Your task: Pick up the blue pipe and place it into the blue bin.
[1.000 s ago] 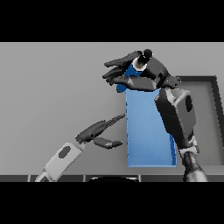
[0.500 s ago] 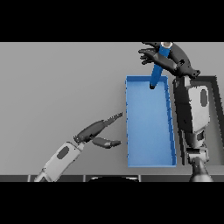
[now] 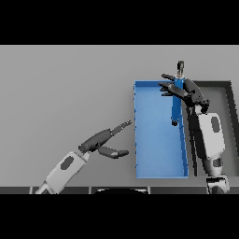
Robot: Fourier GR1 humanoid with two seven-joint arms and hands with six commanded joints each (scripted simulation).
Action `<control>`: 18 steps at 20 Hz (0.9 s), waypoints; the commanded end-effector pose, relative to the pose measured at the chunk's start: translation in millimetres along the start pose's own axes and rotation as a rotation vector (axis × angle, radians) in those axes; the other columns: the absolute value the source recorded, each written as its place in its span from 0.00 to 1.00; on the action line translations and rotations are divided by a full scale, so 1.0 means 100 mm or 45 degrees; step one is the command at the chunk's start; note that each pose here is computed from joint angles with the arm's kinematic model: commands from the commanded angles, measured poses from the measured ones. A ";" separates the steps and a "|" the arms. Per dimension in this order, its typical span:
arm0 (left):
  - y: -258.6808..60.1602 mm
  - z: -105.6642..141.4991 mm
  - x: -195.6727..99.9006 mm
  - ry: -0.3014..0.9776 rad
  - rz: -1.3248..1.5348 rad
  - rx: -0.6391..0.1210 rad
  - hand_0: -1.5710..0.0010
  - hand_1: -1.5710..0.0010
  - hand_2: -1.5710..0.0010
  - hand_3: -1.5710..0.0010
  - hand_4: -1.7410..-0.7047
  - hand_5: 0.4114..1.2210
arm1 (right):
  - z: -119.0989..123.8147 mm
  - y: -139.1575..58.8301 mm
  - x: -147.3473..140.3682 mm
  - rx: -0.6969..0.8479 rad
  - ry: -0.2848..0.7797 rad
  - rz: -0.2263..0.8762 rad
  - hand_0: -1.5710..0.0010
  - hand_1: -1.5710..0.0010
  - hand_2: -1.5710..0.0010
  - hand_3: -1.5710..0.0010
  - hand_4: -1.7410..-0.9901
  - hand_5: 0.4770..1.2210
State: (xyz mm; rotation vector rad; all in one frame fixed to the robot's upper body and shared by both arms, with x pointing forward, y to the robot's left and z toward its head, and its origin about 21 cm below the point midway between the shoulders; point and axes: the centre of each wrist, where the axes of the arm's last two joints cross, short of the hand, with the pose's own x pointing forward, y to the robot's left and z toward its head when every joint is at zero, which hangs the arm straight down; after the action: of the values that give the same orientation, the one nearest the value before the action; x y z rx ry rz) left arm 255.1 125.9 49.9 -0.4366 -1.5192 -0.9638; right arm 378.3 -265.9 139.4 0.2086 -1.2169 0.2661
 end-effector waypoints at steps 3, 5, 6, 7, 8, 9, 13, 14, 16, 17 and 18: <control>-0.04 0.00 0.01 0.001 -0.002 0.000 1.00 1.00 1.00 1.00 0.88 0.08 | 0.01 0.04 -0.27 -0.020 0.130 0.050 0.00 0.00 0.00 0.46 0.15 1.00; -0.06 0.02 0.01 -0.004 -0.009 0.001 1.00 1.00 1.00 1.00 0.88 0.08 | 0.02 0.03 -0.39 -0.048 0.223 0.083 0.00 0.00 0.00 0.45 0.16 0.96; -0.06 -0.02 0.00 0.013 -0.007 0.006 1.00 1.00 1.00 1.00 0.88 0.08 | 0.00 0.05 -0.48 -0.061 0.292 0.072 0.00 0.00 0.00 0.36 0.21 0.97; -0.06 0.00 -0.03 0.009 -0.005 0.005 1.00 1.00 1.00 1.00 0.88 0.08 | -0.03 0.05 -0.56 -0.071 0.363 0.034 0.07 0.12 0.15 0.49 0.28 0.96; -0.06 0.01 0.00 0.000 -0.006 0.004 1.00 1.00 1.00 1.00 0.88 0.08 | -0.03 0.03 -0.59 -0.067 0.417 0.001 0.25 0.30 0.32 0.59 0.35 0.94; -0.05 0.02 0.02 -0.015 -0.007 0.001 1.00 1.00 1.00 1.00 0.88 0.08 | -0.02 0.03 -0.62 -0.054 0.461 -0.023 0.40 0.44 0.46 0.67 0.45 0.92; -0.05 -0.02 0.04 -0.012 -0.001 0.013 1.00 1.00 1.00 1.00 0.88 0.08 | 0.01 0.13 -0.51 0.052 0.511 0.110 0.76 0.77 0.78 0.87 0.67 0.82; -0.05 -0.01 0.03 -0.003 0.002 0.016 1.00 1.00 1.00 1.00 0.88 0.08 | 0.04 0.14 -0.48 0.078 0.511 0.217 0.80 0.82 0.82 0.89 0.70 0.76; -0.05 0.01 0.01 0.005 -0.002 0.011 1.00 1.00 1.00 1.00 0.88 0.08 | 0.04 0.17 -0.48 0.077 0.507 0.298 0.87 0.88 0.89 0.93 0.72 0.66; -0.06 0.02 -0.02 0.005 -0.004 0.005 1.00 1.00 1.00 1.00 0.88 0.08 | 0.05 0.18 -0.46 0.075 0.512 0.333 0.90 0.91 0.91 0.94 0.73 0.61; -0.07 0.03 -0.01 -0.011 -0.004 0.009 1.00 1.00 1.00 1.00 0.88 0.08 | 0.05 0.18 -0.46 0.088 0.517 0.359 0.90 0.92 0.93 0.96 0.73 0.58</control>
State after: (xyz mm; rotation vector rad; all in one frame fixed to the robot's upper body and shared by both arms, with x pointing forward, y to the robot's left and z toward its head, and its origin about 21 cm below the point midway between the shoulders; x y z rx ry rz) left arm 248.1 123.8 46.4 -0.4351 -1.5324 -0.9600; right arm 353.2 -254.3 98.2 0.0373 -0.8312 0.5687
